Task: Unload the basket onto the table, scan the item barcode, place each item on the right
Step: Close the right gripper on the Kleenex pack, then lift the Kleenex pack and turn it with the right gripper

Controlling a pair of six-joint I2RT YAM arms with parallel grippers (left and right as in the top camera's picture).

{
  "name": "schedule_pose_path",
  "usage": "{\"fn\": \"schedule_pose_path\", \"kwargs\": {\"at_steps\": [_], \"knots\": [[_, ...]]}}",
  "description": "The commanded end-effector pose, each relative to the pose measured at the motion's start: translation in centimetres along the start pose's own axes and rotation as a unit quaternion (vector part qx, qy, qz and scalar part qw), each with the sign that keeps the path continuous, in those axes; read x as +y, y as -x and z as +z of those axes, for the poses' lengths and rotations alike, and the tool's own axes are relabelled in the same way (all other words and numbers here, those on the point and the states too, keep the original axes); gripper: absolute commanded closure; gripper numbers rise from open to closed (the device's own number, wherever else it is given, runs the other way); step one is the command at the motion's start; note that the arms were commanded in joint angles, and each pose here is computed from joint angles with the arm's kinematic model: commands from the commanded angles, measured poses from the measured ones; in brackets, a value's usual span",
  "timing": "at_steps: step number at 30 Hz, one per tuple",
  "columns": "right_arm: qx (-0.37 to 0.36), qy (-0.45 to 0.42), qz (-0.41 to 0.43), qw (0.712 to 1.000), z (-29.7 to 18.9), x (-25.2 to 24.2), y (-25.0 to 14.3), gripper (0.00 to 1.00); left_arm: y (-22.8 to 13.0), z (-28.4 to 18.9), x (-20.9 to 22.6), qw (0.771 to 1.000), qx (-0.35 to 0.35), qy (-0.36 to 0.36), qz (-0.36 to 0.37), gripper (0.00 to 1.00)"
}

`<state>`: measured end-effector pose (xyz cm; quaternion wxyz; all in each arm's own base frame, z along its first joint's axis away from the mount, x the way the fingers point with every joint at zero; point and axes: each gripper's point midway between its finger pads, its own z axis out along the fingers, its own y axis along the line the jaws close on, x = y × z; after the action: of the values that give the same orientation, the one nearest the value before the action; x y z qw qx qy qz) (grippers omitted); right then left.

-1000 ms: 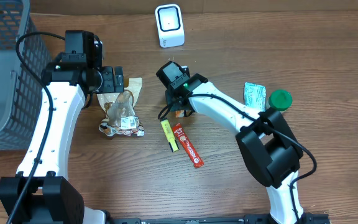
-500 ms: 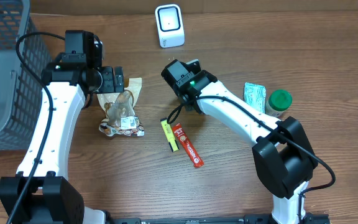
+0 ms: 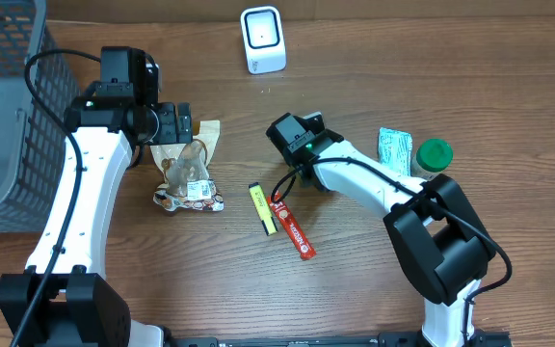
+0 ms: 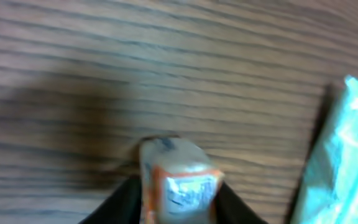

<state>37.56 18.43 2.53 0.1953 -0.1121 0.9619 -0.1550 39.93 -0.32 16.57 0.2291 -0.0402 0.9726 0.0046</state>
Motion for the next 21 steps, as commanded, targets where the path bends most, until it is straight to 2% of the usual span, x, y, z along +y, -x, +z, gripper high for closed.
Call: {"fn": "schedule_pose_path", "kwargs": {"at_steps": [1,8,16,21], "knots": [[0.002,0.036,0.003,0.999,-0.6,1.1,0.0,0.54,0.6,-0.3,0.0,1.000,-0.008,0.002,0.003,0.00],[0.003,0.062,0.007,0.998,-2.3,1.6,1.4,0.48,0.6,-0.3,0.0,1.000,-0.008,0.002,0.003,0.00],[0.035,0.202,0.009,0.979,-5.8,5.7,2.0,0.47,0.6,-0.3,0.0,1.000,-0.008,0.002,0.003,0.00],[0.053,0.225,0.006,0.973,-6.1,6.4,1.2,0.47,0.6,-0.3,0.0,1.000,-0.008,0.002,0.003,0.00]]}}
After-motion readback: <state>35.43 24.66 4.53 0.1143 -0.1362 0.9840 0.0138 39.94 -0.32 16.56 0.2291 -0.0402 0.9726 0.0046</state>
